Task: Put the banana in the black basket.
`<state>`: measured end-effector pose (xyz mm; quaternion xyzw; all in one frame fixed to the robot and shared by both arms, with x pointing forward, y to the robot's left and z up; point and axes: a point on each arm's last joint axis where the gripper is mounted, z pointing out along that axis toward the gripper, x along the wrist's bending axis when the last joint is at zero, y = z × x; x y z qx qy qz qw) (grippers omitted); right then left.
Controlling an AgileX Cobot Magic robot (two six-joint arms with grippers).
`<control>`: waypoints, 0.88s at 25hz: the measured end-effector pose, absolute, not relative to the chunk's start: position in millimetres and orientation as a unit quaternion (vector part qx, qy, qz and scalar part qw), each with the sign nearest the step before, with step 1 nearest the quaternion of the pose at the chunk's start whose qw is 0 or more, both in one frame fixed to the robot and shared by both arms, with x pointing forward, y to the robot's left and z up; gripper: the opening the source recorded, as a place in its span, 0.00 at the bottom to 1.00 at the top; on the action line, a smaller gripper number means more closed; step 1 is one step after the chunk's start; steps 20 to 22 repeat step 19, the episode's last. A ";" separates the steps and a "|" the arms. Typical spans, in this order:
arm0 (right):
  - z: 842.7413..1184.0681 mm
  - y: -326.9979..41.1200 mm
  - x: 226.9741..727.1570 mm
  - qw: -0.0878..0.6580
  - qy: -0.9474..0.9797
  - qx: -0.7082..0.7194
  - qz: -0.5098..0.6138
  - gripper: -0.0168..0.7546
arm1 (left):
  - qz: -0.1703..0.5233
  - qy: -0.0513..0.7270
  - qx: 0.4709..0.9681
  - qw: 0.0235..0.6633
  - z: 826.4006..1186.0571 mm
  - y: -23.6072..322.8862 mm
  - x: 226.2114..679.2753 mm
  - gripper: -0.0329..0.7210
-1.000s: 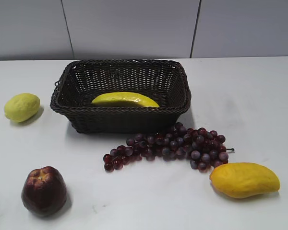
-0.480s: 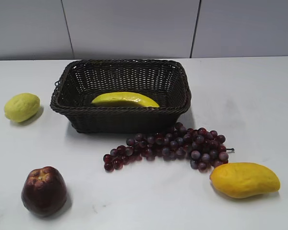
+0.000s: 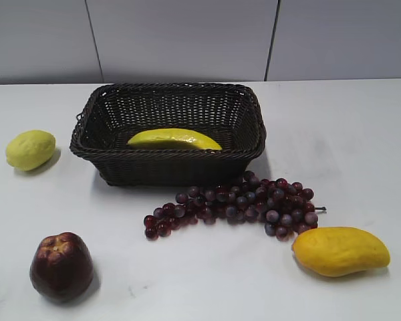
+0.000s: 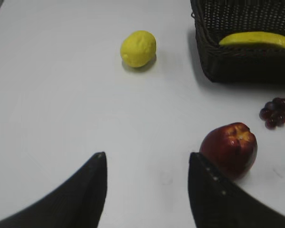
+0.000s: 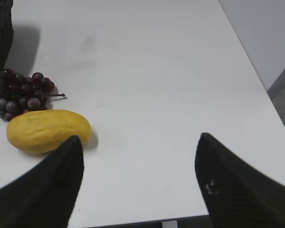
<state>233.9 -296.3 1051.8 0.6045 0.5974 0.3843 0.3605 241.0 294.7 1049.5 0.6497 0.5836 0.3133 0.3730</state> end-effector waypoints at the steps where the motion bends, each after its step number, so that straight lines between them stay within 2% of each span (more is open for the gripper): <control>1: 1051.8 -296.3 233.9 0.361 0.597 0.604 0.384 0.78 | 0.318 0.584 0.646 0.375 1049.5 294.7 239.6 0.75; 6: 1051.8 -296.3 233.9 0.361 0.597 0.604 0.384 0.78 | 0.340 0.589 0.626 0.382 1049.3 294.8 232.5 0.73; 22: 1051.8 -296.3 233.9 0.361 0.597 0.604 0.384 0.78 | 0.341 0.590 0.625 0.382 1049.3 294.8 232.4 0.71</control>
